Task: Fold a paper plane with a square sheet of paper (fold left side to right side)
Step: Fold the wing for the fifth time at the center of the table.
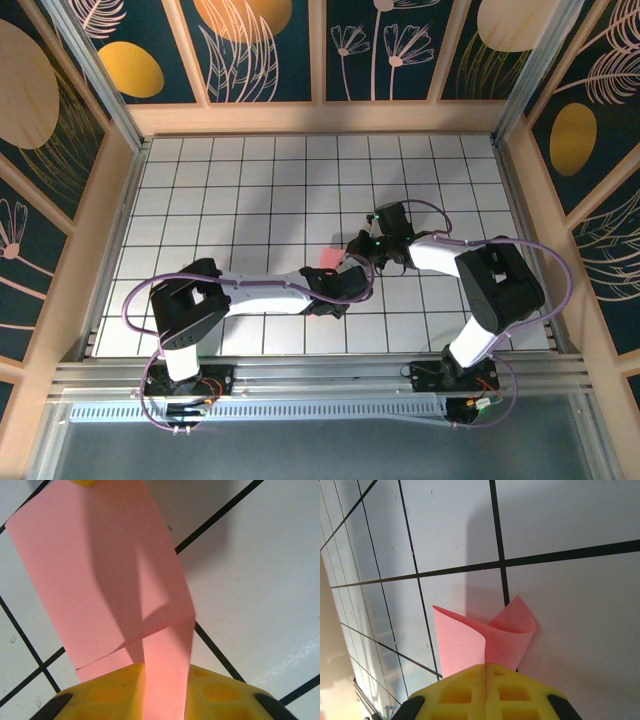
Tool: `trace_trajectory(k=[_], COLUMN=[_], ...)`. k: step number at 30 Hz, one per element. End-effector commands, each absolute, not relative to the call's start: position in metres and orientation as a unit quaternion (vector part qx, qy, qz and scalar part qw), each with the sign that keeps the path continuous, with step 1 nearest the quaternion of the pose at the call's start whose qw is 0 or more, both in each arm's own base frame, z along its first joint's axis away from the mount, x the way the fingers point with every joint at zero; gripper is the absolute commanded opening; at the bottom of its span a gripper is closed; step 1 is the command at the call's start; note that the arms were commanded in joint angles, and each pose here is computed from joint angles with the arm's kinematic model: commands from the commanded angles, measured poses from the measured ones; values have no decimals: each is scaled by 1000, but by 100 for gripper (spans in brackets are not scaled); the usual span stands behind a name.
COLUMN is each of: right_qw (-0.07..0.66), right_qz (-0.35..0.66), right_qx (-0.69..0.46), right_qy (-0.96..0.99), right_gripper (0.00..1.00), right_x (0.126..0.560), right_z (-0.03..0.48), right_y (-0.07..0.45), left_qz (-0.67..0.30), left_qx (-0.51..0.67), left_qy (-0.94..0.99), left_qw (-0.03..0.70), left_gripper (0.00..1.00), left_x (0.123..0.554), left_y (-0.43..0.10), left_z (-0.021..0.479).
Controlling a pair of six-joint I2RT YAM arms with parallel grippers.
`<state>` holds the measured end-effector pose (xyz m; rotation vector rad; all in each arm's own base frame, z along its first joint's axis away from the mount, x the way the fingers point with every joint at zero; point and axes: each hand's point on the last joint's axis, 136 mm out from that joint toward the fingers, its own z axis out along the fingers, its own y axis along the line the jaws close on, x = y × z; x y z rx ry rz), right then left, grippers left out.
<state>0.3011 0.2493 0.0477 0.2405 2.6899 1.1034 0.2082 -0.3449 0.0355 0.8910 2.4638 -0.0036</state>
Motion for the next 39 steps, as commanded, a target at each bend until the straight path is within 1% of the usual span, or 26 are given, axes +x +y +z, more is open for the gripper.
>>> trace_trajectory(k=[1, 6, 7, 11, 15, 19, 24, 33, 39], right_qw=[115, 118, 122, 148, 183, 215, 237, 231, 213], right_qz=[369, 365, 362, 358, 330, 310, 313, 367, 379], right_qx=[92, 88, 88, 91, 102, 119, 122, 114, 111], right_qy=[918, 919, 920, 917, 920, 918, 912, 894, 894], right_gripper=[0, 0, 3, 26, 44, 55, 59, 58, 57], right_x=[307, 306, 306, 310, 314, 313, 303, 288, 281], right_z=[48, 50, 51, 62, 73, 82, 85, 82, 71], right_y=[247, 244, 242, 228, 201, 168, 148, 163, 177], left_qz=[5, 16, 17, 11, -9, -63, -176, -334, -375], left_qx=[326, 319, 316, 309, 312, 309, 275, 193, 149], left_qy=[907, 909, 909, 909, 907, 912, 922, 916, 911], left_qw=[266, 269, 271, 279, 282, 262, 208, 113, 84], left_gripper=[20, 12, 10, 6, 2, 0, 0, 0, 0], left_x=[208, 209, 209, 210, 210, 211, 217, 225, 234], left_y=[-342, -334, -333, -332, -339, -349, -360, -379, -382], left_z=[41, 39, 40, 46, 53, 59, 65, 63, 56])
